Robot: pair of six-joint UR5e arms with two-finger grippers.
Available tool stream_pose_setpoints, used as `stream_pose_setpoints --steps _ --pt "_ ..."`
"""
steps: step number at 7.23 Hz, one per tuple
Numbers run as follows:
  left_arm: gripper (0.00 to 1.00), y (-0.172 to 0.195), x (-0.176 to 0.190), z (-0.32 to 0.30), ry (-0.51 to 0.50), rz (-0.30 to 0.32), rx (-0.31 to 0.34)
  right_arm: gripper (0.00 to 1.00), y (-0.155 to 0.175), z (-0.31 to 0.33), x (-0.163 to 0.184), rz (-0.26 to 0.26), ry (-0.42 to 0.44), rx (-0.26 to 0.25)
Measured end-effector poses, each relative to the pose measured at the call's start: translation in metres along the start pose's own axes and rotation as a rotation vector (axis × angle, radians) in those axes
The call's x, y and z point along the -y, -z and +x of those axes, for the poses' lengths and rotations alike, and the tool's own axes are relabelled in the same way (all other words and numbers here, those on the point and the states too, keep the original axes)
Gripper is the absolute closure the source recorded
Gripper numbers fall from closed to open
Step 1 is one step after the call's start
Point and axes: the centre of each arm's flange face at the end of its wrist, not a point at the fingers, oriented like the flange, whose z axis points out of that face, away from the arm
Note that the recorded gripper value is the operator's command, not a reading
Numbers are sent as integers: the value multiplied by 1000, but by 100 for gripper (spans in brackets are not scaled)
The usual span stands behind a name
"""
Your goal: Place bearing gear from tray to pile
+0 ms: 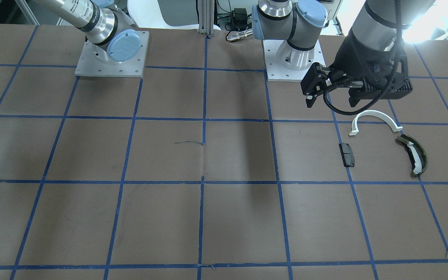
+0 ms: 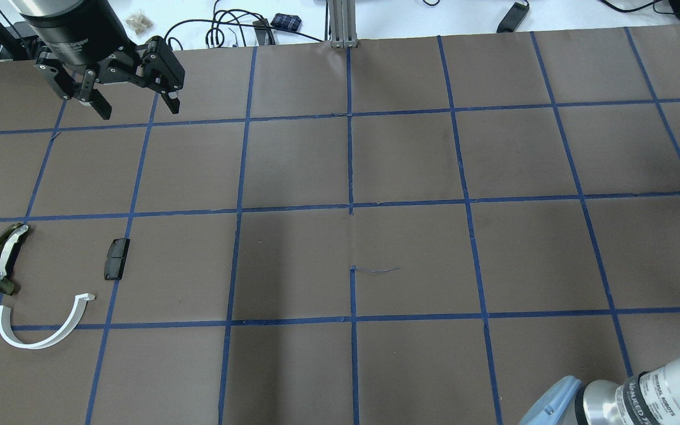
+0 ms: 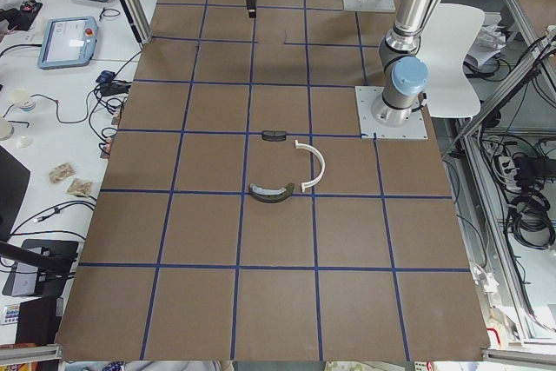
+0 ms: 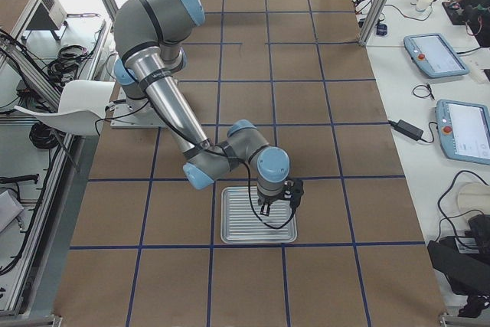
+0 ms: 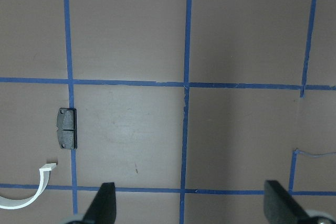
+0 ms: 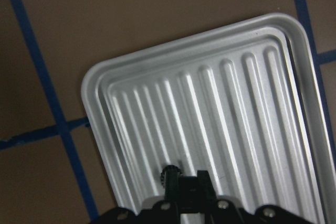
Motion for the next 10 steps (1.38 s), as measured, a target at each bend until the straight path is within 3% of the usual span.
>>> stream_pose_setpoints --steps 2,4,6,8,10 --pt "0 0 0 0 -1 0 0 96 57 -67 8 9 -23 10" --pt "0 0 0 0 0 0 0 95 99 -154 12 -17 -66 28" --pt "0 0 0 0 -1 0 0 95 134 -268 7 -34 -173 36" --pt "0 -1 0 0 -1 -1 0 95 150 -397 -9 -33 -309 36" --pt "0 -1 0 1 -1 -1 0 95 141 -504 -36 -33 -408 29"
